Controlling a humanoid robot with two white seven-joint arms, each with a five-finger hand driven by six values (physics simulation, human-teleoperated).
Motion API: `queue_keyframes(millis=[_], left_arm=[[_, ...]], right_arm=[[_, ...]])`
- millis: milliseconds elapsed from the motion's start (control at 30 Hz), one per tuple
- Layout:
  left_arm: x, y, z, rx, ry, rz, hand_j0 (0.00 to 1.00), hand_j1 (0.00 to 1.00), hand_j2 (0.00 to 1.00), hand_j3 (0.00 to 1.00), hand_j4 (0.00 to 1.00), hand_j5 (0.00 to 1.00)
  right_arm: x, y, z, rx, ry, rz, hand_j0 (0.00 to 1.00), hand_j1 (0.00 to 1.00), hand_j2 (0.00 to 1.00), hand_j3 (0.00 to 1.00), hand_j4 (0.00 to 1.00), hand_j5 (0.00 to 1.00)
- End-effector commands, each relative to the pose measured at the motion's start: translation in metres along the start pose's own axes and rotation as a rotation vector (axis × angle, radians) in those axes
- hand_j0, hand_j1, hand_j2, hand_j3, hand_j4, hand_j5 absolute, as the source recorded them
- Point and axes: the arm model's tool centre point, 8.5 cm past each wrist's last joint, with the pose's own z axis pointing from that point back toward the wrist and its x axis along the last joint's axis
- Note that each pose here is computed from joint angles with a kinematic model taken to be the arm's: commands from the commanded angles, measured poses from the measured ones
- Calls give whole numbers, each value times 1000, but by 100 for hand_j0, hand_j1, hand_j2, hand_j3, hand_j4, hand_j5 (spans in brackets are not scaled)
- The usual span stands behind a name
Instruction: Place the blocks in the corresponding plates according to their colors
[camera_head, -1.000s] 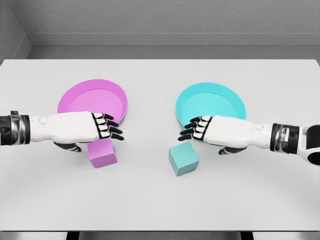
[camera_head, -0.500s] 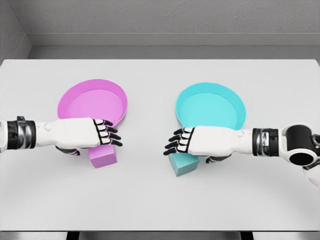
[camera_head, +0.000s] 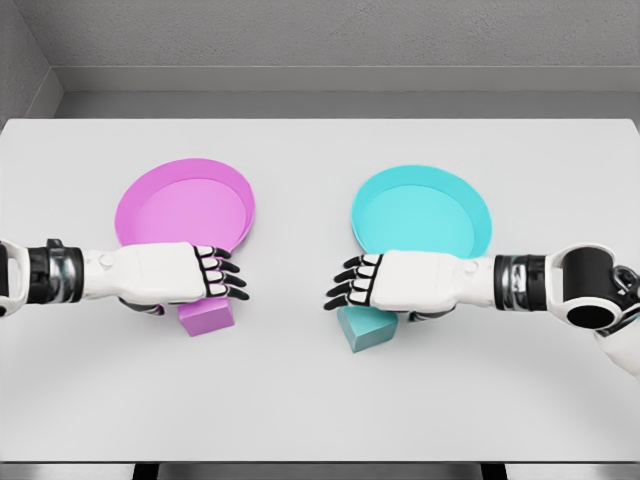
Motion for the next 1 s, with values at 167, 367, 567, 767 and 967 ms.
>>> queue_keyframes(millis=[167, 367, 567, 767, 967], left_arm=[[4, -6, -5, -20, -13, -4, 100, 100, 100, 100, 100, 100], [4, -6, -5, -21, -11, -4, 89, 89, 89, 89, 89, 89], [3, -6, -3, -23, -8, -6, 66, 66, 66, 66, 66, 66], [3, -5, -4, -22, -8, -7, 51, 51, 51, 51, 51, 51], [-1, 4, -1, -4, -3, -18, 49, 49, 49, 49, 49, 49]], right_arm=[[-1, 2, 0, 18, 13, 16, 100, 100, 100, 100, 100, 100], [-6, 3, 0, 59, 53, 75, 100, 100, 100, 100, 100, 100], [2, 6, -11, 60, 22, 74, 100, 100, 100, 100, 100, 100], [2, 1, -14, 48, 18, 80, 100, 100, 100, 100, 100, 100], [2, 1, -15, 47, 17, 80, 100, 100, 100, 100, 100, 100]])
